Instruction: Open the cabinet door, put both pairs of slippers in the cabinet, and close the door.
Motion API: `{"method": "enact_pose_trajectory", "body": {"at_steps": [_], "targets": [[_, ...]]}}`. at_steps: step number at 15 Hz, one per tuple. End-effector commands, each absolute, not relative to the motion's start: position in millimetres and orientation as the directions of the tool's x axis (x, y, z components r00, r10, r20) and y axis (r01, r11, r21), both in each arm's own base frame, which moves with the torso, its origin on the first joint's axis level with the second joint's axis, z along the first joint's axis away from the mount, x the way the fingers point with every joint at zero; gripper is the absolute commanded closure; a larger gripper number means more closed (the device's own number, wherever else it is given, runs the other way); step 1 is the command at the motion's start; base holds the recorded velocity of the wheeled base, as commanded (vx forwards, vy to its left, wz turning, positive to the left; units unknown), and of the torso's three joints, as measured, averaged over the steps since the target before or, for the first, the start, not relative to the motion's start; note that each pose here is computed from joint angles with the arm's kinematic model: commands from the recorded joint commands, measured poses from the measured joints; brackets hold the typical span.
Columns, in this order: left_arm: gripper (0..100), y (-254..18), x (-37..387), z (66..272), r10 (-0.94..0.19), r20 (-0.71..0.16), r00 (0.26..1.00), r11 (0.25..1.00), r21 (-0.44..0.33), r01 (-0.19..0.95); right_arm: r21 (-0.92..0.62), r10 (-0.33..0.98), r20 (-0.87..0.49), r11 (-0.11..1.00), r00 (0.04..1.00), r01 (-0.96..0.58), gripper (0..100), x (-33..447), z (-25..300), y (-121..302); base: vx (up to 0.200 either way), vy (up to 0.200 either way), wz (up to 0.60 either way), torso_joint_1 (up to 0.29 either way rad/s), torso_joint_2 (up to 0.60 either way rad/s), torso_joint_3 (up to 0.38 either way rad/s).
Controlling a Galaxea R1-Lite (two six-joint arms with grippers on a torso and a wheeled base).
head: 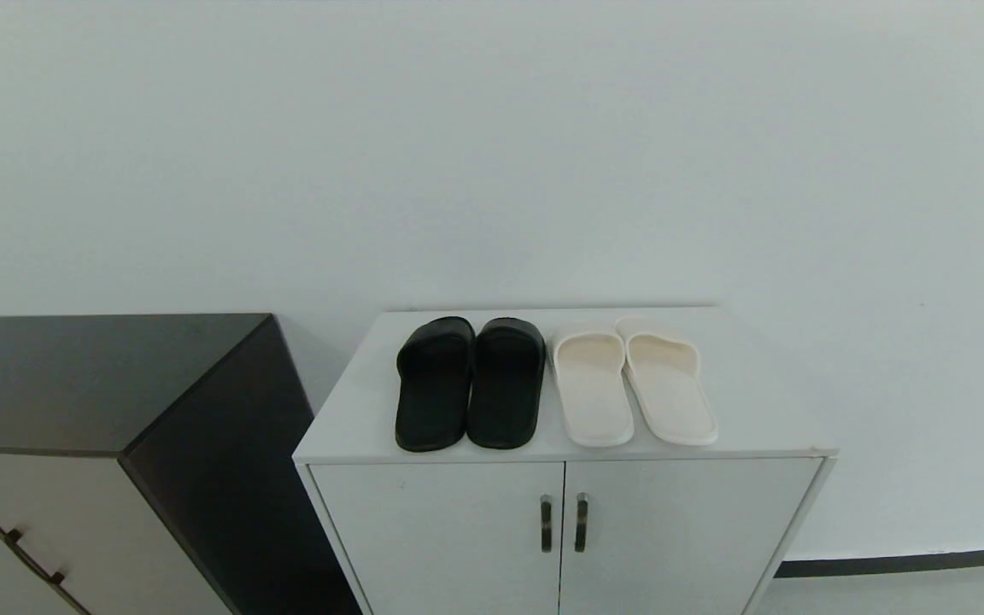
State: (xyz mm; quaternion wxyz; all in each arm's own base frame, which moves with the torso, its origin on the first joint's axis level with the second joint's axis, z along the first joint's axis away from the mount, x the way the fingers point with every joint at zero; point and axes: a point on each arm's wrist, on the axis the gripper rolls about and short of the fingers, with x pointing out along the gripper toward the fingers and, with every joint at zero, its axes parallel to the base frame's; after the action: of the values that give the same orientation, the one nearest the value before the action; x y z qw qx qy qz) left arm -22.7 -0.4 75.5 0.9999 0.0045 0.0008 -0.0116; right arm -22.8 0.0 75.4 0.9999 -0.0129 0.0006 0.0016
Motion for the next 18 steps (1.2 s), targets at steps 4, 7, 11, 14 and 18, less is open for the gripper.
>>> {"method": "enact_pose_trajectory", "body": {"at_steps": [4,7,11,14,18], "targets": [[100,0,-23,76,-0.023,-0.003,1.0,1.0,0.009,0.023,-0.015,-0.066,0.006,0.998,0.998,0.066,0,-23,77,-1,0.0,0.0,0.0,0.0,0.0,0.0],[100,-1,-23,76,-0.028,-0.003,1.0,1.0,0.012,0.028,0.145,-0.026,0.187,0.989,0.982,-0.001,0,-38,175,-1,0.0,0.0,0.0,0.0,0.0,0.0],[100,-1,-23,76,-0.028,-0.003,1.0,1.0,0.012,0.028,0.075,0.323,-0.237,0.946,0.916,-0.314,0,19,168,7,0.0,0.0,0.0,0.0,0.0,0.0],[100,-1,-23,76,-0.029,-0.003,1.0,0.999,0.017,0.029,0.122,0.477,-0.334,0.877,0.813,-0.464,0,50,169,16,0.0,0.0,0.0,0.0,0.0,0.0],[100,-1,-23,75,-0.048,-0.005,0.999,0.998,0.046,0.048,0.18,0.569,-0.309,0.822,0.762,-0.541,0,96,194,47,0.0,0.0,0.0,0.0,0.0,0.0]]}}
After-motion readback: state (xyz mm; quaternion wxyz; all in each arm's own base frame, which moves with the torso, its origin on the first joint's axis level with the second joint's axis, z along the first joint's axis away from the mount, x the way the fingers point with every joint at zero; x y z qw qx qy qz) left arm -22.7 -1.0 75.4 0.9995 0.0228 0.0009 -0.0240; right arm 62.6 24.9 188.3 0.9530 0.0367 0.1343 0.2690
